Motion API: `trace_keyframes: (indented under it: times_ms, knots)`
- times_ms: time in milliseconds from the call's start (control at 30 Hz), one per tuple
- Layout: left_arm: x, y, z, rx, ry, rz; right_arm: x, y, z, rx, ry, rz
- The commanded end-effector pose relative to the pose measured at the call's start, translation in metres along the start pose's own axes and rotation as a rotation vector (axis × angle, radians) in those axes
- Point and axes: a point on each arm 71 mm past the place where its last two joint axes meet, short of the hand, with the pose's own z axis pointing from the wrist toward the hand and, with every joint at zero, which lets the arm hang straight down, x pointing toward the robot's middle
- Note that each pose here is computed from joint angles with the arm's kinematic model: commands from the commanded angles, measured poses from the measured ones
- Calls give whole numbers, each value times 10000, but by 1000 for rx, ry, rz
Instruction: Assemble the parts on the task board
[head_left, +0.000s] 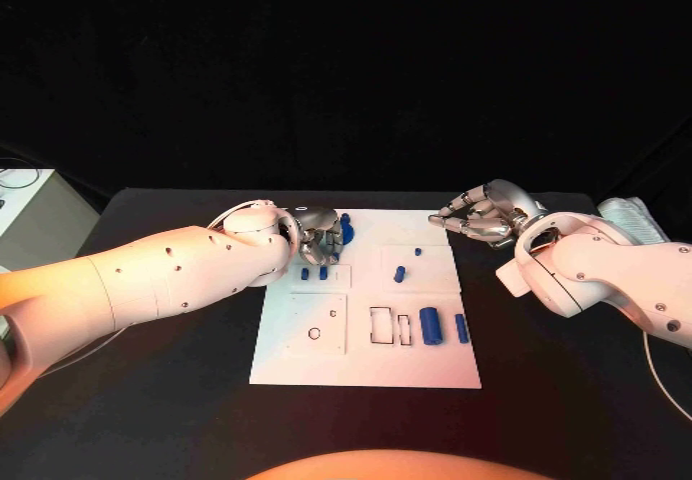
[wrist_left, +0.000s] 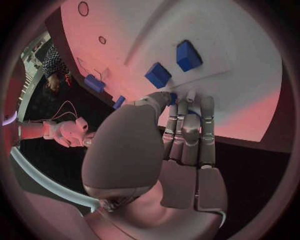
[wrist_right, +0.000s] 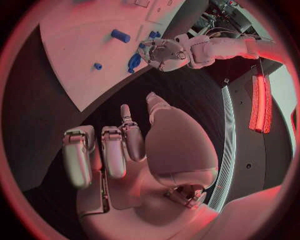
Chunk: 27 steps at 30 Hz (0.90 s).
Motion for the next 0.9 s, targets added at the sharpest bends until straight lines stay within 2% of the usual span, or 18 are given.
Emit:
trace_keyframes:
  times_ms: [33,600,900]
  knots:
    - [51,-26,7,10,25,-8,10,16,-3,-16,4,-7]
    - [76,-28,21,11,37,-19,16,22,-7,-16,7,-9]
    - [54,-10,19,16,-11,-29,16,22,-9,-16,7,-10]
